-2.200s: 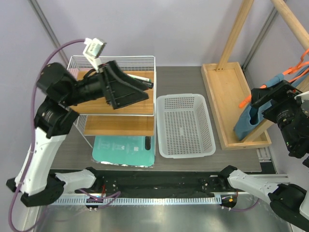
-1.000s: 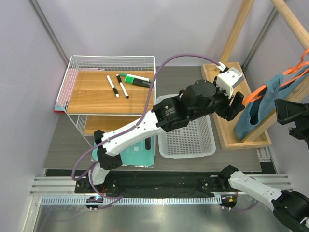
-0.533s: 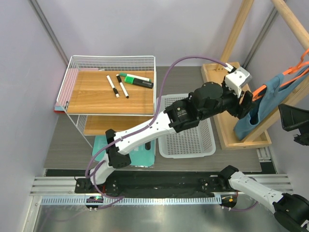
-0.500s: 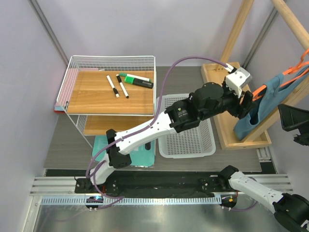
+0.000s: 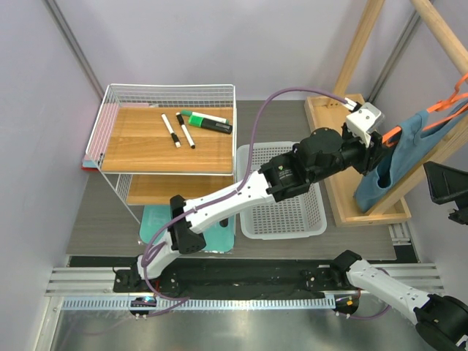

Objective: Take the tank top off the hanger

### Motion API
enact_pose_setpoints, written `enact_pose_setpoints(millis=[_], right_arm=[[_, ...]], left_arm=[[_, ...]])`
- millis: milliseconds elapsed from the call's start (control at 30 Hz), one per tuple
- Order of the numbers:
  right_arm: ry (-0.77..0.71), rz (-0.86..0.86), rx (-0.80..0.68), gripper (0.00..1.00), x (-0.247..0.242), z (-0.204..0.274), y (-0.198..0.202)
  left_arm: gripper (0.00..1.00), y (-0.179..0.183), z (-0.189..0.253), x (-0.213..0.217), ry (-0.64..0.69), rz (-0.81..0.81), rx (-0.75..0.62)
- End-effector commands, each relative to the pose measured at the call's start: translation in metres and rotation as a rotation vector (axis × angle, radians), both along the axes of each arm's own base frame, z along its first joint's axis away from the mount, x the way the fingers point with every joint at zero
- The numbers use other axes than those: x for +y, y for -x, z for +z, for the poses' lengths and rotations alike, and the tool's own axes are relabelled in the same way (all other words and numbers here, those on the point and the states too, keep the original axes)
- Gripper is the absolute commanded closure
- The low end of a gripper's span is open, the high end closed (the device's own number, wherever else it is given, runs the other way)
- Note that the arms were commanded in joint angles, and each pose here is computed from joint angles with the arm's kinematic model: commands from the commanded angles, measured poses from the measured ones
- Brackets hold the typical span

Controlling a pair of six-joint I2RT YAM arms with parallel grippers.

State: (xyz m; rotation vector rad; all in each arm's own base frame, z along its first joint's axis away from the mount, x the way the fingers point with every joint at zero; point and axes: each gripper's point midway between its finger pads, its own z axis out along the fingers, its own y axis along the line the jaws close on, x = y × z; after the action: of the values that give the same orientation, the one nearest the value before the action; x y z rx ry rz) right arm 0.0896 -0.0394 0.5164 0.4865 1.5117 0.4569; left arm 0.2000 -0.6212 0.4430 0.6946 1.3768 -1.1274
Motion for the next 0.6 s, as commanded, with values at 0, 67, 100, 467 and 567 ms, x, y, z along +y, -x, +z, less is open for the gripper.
enact_pose_setpoints(millis=[0, 67, 100, 467, 567], right_arm=[[0.061, 0.017, 0.085, 0.20, 0.000, -0.024, 0.004], [0.059, 0.017, 0.082, 0.20, -0.001, -0.024, 0.005], [0.062, 0.017, 0.085, 0.20, -0.001, -0.024, 0.005], [0.062, 0.025, 0.069, 0.20, 0.002, -0.021, 0.002], [0.048, 0.014, 0.052, 0.19, -0.001, -0.016, 0.004]], left_arm=[[0.77, -0.003, 0.041, 0.005, 0.139, 0.030, -0.031], [0.87, -0.005, 0.042, 0.005, 0.144, 0.044, -0.032], [0.90, -0.007, 0.043, 0.007, 0.147, 0.051, -0.032], [1.00, -0.011, 0.078, 0.033, 0.224, 0.141, -0.001], [1.00, -0.009, 0.095, 0.044, 0.272, 0.163, -0.001]])
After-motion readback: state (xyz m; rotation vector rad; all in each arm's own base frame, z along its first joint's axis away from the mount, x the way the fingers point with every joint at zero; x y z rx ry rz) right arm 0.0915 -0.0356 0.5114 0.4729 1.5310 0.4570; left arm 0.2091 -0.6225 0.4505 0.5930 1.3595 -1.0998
